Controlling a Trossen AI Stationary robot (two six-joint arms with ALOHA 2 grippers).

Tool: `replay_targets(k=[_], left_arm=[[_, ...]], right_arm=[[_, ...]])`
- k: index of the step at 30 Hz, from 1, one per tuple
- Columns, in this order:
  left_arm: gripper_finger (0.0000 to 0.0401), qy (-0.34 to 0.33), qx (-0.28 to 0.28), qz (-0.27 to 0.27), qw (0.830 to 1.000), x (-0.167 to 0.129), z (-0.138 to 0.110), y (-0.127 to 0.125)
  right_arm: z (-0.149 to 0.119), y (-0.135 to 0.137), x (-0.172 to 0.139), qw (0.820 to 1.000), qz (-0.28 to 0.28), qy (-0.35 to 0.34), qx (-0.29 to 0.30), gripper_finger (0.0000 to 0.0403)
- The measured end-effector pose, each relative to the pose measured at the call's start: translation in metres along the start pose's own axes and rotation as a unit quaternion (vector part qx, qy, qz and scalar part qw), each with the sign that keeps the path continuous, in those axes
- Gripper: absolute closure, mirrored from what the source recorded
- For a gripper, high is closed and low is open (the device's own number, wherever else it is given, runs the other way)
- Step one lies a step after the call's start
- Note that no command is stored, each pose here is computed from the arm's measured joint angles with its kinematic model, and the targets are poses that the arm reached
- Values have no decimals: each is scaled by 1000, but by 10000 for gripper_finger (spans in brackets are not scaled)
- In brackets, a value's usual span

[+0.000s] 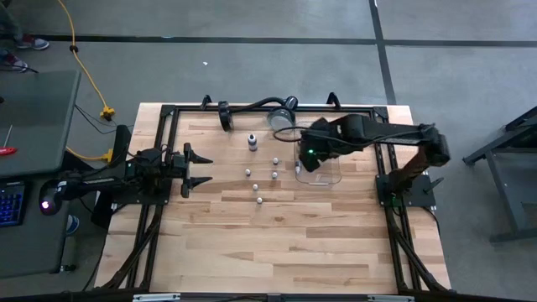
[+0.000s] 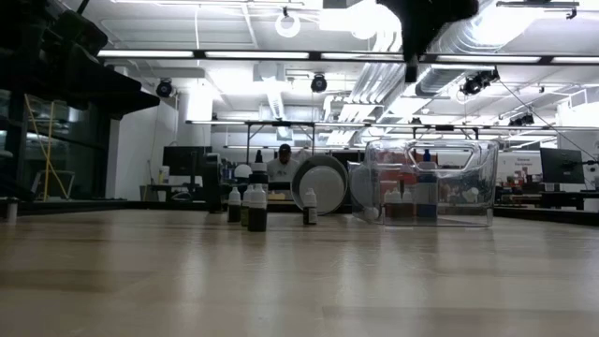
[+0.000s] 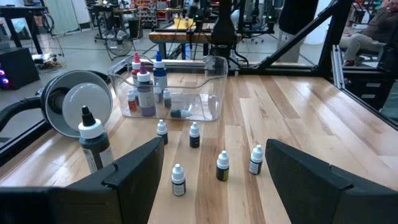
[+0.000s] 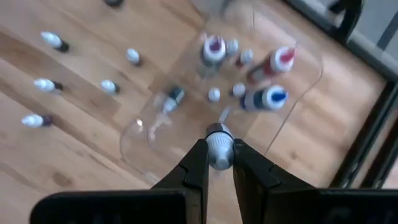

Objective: Pick & Place food coloring
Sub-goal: Put the small black food coloring bottle into the transparent bin

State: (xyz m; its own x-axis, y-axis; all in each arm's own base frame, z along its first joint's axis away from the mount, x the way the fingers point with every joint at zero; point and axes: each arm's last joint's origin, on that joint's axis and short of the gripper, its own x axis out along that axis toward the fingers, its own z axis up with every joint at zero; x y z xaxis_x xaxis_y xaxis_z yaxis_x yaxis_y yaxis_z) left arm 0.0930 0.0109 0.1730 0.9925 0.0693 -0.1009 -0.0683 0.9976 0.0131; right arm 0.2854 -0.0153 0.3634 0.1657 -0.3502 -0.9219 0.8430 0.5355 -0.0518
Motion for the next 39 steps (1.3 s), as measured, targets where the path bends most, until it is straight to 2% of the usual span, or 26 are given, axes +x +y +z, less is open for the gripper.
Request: replay_targets(k=[5,10,21,24,31,39], left_arm=[[123,0,0,0,1000,0,0,0],[123,0,0,0,1000,0,0,0],[123,0,0,0,1000,0,0,0],[123,0,0,0,1000,0,0,0],[123,0,0,0,1000,0,0,0],[123,0,0,0,1000,0,0,0]], right_arm=[[-17,-16,24,999,34,25,32,360],[-25,-21,53,997,46,52,37,360],[-28,-25,103,993,68,68,-67,360],[-33,-28,116,992,63,73,-77,360],[-40,-35,143,992,75,84,-58,360],[-41,-44,161,994,66,83,0,360]])
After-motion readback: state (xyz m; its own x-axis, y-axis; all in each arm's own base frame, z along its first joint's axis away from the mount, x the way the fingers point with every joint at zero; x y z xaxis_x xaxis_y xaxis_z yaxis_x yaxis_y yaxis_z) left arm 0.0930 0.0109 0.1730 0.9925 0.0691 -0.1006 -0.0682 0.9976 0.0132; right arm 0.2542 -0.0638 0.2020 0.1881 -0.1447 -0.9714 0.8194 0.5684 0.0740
